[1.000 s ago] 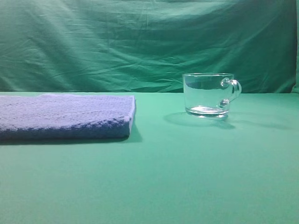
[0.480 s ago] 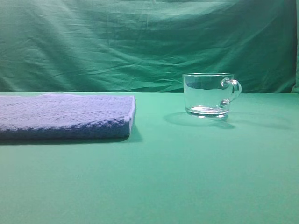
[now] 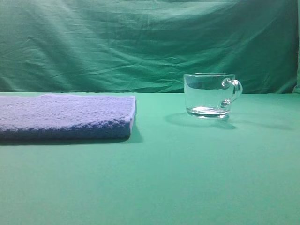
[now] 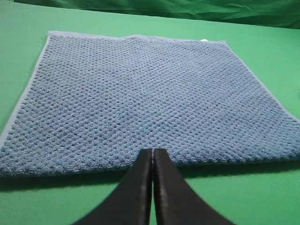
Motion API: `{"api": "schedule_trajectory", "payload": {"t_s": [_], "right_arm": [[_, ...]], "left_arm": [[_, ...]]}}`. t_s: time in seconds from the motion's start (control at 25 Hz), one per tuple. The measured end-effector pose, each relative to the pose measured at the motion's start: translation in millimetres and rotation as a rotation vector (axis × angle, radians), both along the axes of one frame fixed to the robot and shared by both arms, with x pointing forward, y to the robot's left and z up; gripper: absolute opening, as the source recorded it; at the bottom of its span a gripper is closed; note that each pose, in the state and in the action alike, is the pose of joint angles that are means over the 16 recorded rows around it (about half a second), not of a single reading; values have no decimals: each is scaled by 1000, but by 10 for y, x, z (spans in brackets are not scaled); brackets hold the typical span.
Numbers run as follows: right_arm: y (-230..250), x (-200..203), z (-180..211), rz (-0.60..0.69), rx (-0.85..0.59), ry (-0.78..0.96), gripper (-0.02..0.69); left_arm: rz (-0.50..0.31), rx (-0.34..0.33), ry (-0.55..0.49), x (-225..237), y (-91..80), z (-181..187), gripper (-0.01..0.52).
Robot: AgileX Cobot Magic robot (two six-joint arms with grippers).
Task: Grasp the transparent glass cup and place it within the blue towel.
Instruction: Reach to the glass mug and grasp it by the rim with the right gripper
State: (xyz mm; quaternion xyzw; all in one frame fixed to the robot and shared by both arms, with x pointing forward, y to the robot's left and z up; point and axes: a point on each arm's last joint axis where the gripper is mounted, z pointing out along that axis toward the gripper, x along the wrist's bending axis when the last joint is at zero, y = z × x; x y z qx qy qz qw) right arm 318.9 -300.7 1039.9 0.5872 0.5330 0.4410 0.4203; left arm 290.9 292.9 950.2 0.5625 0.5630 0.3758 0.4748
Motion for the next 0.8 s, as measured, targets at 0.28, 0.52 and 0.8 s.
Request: {"api": "schedule_trajectory", "payload": {"t_s": [0.28, 0.52, 0.8], "right_arm": [[88, 473, 143, 100, -83, 330, 49], [336, 962, 172, 255, -158, 524, 53], [778, 1520, 103, 421, -240, 660, 198]], "left_arm": [[0, 0, 0, 0, 0, 0, 0], [0, 0, 0, 0, 0, 0, 0], [0, 0, 0, 0, 0, 0, 0]]}}
